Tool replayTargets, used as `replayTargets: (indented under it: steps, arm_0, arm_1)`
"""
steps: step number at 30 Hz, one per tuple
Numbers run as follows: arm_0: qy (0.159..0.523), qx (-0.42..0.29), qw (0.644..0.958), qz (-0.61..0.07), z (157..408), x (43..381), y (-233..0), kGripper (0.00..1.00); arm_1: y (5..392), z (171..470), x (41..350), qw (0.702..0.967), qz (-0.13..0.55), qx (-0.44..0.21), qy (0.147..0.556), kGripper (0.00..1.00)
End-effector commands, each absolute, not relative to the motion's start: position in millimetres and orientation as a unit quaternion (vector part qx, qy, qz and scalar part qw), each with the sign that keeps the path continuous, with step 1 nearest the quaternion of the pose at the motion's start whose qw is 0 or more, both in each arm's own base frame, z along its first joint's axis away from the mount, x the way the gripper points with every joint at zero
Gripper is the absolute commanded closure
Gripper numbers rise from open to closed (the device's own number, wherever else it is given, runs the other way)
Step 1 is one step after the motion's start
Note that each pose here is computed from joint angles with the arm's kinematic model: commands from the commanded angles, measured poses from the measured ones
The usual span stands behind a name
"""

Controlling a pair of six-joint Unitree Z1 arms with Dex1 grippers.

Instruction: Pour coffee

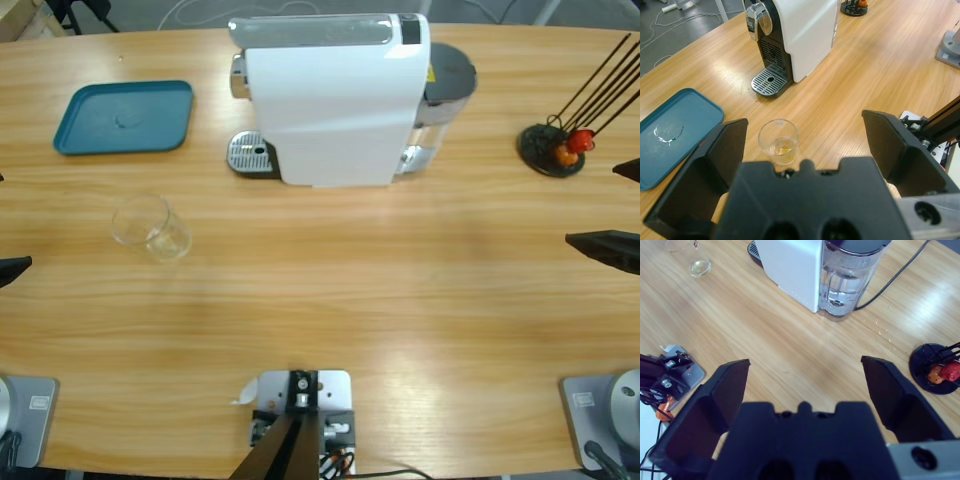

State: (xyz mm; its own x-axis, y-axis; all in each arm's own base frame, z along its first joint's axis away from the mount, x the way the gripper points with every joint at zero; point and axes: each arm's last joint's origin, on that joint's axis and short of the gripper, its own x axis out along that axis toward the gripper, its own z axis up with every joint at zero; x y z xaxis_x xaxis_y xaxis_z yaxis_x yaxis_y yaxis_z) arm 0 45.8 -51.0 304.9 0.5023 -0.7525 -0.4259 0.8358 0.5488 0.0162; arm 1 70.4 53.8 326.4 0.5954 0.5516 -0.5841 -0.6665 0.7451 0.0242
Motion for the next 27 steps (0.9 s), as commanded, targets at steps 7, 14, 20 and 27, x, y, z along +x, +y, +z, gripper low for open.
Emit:
replayTargets:
  steps: [7,14,20,27]
  arm_0:
    - [0.217,0.108,0.855,-0.459,296,52,-55,0.000]
    - [0.219,0.086,0.878,-0.417,325,80,-65,0.000]
    - [0.223,0.094,0.875,-0.419,372,150,-107,0.000]
    - [0.335,-0.186,0.866,-0.322,416,243,-139,0.000]
  arm_1:
    - [53,322,66,0.884,0.353,-0.103,0.289,0.000]
    - [53,322,66,0.883,0.354,-0.103,0.289,0.000]
    - [53,322,67,0.883,0.355,-0.104,0.289,0.000]
    - [53,322,67,0.883,0.355,-0.104,0.290,0.000]
